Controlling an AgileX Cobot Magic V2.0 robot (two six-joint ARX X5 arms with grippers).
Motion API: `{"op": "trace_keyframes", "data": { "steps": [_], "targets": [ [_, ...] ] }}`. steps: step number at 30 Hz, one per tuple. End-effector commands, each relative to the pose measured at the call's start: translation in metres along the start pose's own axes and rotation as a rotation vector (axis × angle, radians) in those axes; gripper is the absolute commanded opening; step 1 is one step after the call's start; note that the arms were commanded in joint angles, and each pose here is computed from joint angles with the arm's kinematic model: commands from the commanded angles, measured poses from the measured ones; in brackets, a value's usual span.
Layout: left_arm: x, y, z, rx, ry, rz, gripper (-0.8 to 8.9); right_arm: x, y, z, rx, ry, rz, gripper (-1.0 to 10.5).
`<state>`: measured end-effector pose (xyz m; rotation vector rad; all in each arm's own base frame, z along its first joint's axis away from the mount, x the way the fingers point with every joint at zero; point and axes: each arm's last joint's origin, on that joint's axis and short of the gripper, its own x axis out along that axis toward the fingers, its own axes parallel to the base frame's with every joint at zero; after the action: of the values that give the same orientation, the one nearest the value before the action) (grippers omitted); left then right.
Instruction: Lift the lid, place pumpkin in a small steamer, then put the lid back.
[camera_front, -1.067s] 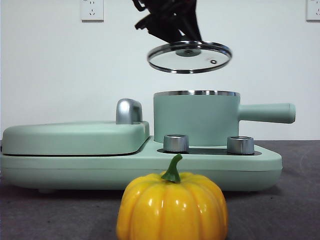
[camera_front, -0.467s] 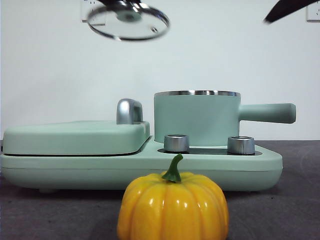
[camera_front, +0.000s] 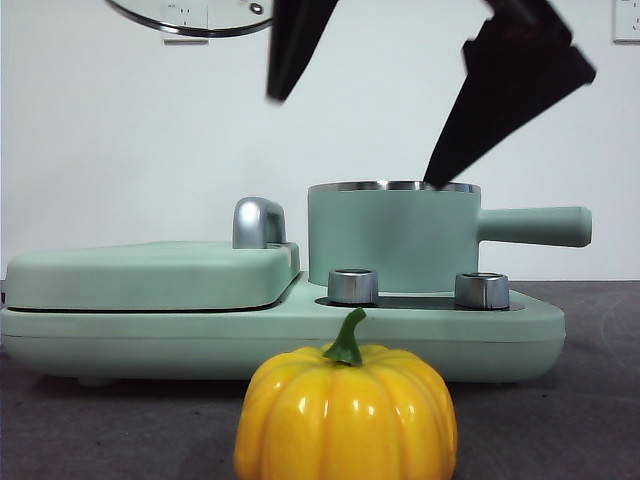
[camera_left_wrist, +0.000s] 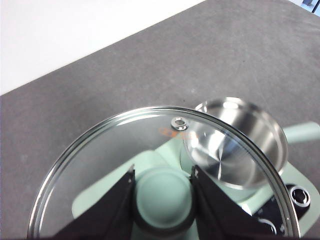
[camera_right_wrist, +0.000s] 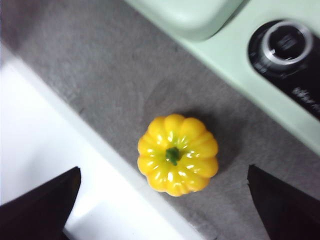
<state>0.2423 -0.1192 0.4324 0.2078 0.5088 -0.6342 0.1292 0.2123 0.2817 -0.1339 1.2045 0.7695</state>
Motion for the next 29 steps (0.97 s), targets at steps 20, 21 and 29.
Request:
{"op": "trace_keyframes", "data": {
  "steps": [20,21,29],
  "targets": [
    [-0.003,-0.01,-0.091,-0.056,-0.051,0.009,0.15,0.077,0.004,0.012,0.007,0.186,-0.078,6.5],
    [-0.003,-0.01,-0.091,-0.055,-0.053,0.009,0.15,0.082,0.004,0.012,0.006,0.202,-0.073,6.5],
    [-0.003,-0.01,-0.091,-0.056,-0.058,0.01,0.15,0.112,0.003,0.009,0.021,0.303,-0.057,6.5]
  ]
}}
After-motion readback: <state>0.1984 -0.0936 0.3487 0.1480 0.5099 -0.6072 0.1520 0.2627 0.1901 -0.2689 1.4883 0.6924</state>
